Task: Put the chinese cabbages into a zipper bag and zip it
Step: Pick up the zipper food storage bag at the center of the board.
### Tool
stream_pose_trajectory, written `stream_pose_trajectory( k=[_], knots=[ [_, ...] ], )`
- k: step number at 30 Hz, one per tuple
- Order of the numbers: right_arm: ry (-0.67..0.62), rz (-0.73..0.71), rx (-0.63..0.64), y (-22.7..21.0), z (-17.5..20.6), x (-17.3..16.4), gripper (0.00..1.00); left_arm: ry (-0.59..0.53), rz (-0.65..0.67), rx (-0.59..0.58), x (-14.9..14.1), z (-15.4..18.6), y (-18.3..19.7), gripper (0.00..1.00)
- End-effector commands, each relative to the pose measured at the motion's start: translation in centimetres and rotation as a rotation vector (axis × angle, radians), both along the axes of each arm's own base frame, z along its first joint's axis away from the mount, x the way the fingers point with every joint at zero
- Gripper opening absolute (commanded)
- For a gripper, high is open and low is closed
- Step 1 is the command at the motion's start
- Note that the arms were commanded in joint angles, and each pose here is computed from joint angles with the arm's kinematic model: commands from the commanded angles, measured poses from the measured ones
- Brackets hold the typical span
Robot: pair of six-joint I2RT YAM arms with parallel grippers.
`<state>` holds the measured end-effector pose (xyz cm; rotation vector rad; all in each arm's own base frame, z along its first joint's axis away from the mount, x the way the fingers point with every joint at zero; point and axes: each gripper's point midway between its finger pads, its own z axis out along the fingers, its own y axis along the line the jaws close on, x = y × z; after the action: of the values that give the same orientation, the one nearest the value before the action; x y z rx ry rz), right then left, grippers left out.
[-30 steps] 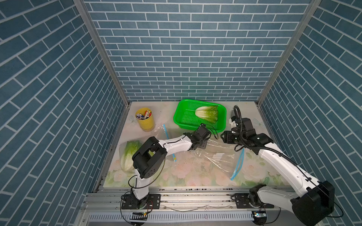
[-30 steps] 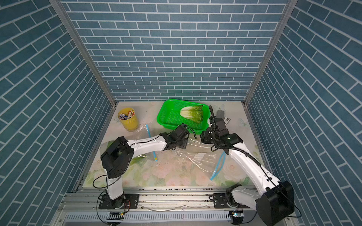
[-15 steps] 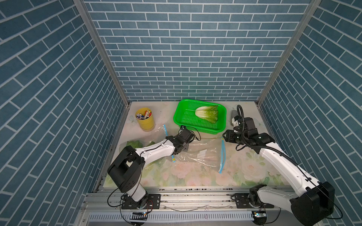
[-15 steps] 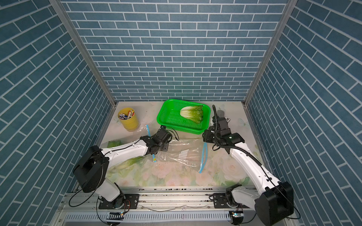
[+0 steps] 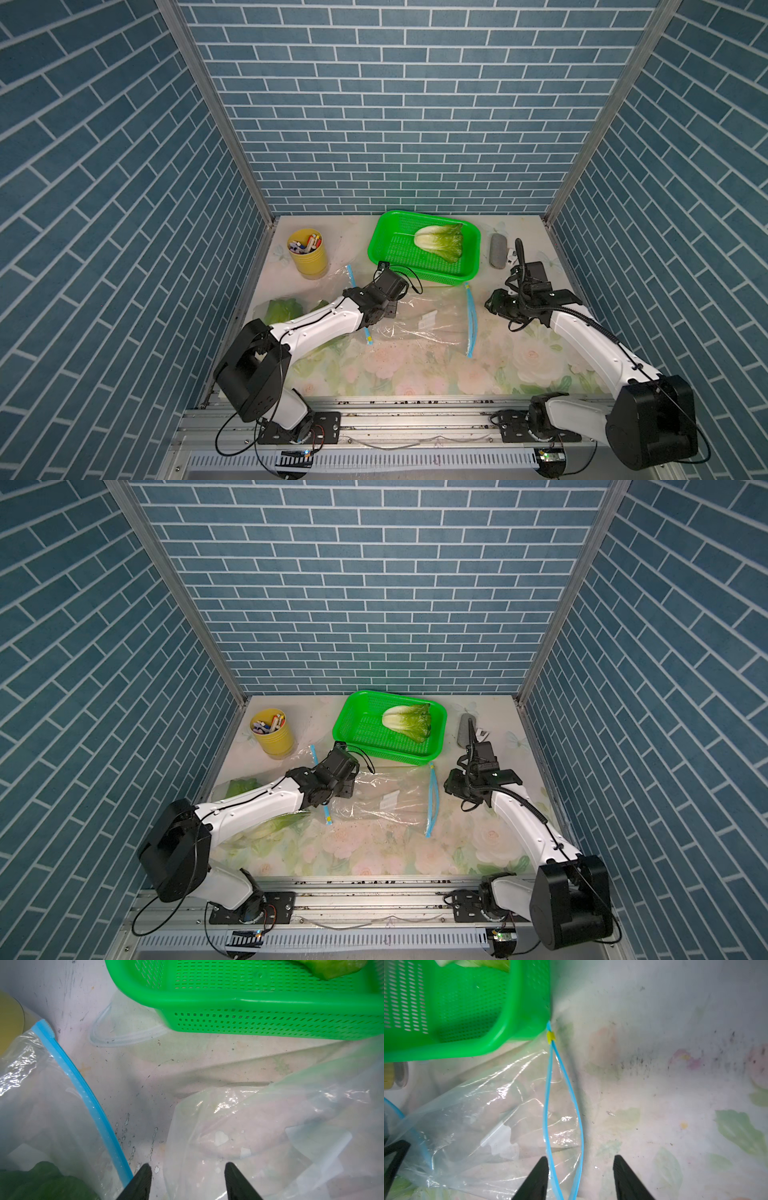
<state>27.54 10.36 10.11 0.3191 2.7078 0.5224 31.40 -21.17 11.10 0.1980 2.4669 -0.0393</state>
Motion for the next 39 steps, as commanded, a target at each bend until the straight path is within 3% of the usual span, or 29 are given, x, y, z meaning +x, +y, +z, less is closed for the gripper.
stream_pose_trajectory(
  k=[1, 13, 25, 35, 39],
  knots=[
    [0.042, -0.024, 0.069, 0.7, -1.3, 0.1, 0.50, -0.009, -0.005, -0.008, -0.3, 1.1, -0.3, 0.60],
    [0.133, -0.001, 0.158, 2.5, -5.5, 0.4, 0.44, -0.004, -0.064, -0.054, -0.6, 0.8, -2.9, 0.61],
    [0.164, 0.005, 0.140, 2.4, -8.0, 0.7, 0.36, -0.016, -0.041, -0.015, -0.5, 0.9, -1.9, 0.62],
    [0.135, 0.018, 0.152, 2.6, -7.3, 0.8, 0.09, -0.020, -0.033, -0.016, -0.6, 1.0, -1.7, 0.62],
    [0.098, 0.037, 0.163, 2.8, -5.9, 0.9, 0.03, -0.030, -0.024, -0.010, -0.6, 1.2, -1.4, 0.63]
  ],
)
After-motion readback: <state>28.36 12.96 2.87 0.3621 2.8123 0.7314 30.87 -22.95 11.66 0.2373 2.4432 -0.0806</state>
